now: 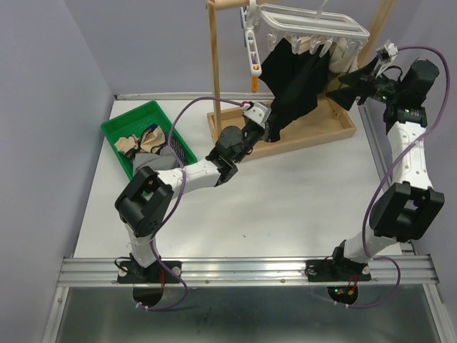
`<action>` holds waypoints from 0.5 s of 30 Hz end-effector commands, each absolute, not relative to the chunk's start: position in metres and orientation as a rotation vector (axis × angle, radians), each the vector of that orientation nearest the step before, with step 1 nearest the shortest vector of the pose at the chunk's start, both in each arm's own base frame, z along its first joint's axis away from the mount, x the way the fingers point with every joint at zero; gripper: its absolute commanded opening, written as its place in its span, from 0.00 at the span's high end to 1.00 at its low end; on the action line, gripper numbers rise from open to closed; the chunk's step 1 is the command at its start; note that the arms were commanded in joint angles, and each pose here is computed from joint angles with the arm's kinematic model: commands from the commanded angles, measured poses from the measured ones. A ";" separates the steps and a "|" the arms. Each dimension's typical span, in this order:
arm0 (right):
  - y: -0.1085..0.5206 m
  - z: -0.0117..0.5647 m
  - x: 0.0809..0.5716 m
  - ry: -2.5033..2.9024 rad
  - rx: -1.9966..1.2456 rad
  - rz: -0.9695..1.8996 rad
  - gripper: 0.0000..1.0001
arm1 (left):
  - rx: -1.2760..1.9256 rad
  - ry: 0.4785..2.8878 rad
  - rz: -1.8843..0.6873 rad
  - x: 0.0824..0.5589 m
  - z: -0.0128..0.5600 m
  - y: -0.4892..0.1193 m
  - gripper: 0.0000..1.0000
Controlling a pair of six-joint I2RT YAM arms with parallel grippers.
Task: Remove the underwear clipped to the hanger
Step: Remove the underwear from the hanger.
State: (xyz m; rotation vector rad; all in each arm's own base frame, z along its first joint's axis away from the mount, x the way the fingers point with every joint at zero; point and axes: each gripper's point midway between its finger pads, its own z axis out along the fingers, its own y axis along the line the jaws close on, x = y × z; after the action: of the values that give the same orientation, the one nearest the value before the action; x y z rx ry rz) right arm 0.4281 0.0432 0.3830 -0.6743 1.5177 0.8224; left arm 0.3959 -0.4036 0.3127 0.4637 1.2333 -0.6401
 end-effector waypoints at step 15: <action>0.056 0.496 0.471 1.188 -0.448 0.945 0.15 | 0.439 1.126 -0.683 0.386 0.355 -0.394 1.00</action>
State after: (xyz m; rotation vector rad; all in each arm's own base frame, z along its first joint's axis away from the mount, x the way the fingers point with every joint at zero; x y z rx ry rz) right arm 0.4717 0.0572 0.4521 -0.5123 1.2818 0.9213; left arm 0.3954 -0.4045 0.3122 0.4783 1.2309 -0.6540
